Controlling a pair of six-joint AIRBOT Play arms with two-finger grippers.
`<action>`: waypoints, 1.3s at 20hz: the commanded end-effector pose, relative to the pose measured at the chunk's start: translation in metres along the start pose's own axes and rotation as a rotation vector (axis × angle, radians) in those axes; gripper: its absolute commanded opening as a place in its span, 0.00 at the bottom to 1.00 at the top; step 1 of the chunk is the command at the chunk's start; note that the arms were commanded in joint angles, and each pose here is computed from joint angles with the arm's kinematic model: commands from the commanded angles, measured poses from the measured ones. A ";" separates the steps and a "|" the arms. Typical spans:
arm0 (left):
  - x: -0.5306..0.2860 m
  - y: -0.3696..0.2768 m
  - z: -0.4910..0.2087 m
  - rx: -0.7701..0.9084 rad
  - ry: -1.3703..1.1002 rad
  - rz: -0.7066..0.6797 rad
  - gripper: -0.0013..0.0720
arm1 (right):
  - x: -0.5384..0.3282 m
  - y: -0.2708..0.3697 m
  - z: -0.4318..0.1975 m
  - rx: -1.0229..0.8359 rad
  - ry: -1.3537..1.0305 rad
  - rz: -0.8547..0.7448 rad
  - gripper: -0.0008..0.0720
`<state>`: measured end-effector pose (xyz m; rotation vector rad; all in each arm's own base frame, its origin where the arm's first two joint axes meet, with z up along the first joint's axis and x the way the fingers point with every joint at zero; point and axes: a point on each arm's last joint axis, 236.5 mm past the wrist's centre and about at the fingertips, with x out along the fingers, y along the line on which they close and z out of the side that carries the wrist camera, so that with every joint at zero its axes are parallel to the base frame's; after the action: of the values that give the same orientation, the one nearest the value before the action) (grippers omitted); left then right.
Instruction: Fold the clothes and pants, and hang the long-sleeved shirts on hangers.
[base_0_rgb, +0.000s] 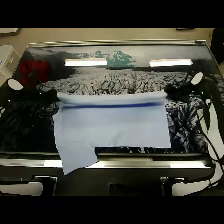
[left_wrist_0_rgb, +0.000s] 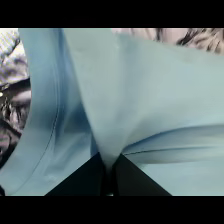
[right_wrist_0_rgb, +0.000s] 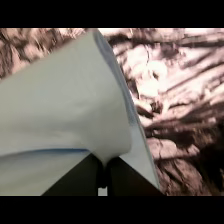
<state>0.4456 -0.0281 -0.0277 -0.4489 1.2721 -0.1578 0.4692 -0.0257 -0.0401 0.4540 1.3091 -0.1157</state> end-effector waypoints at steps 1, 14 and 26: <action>0.019 0.012 -0.066 -0.023 0.220 0.009 0.05 | 0.017 -0.015 -0.059 -0.028 0.244 -0.029 0.07; 0.027 0.019 -0.075 -0.042 0.241 0.019 0.05 | 0.017 -0.020 -0.086 -0.025 0.367 -0.038 0.07; -0.071 0.073 -0.132 -0.137 0.346 0.077 0.80 | -0.081 -0.101 -0.083 0.117 0.353 -0.104 0.72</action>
<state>0.3415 0.0248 -0.0203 -0.4943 1.5629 -0.1068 0.3676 -0.0770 -0.0174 0.5340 1.6394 -0.1533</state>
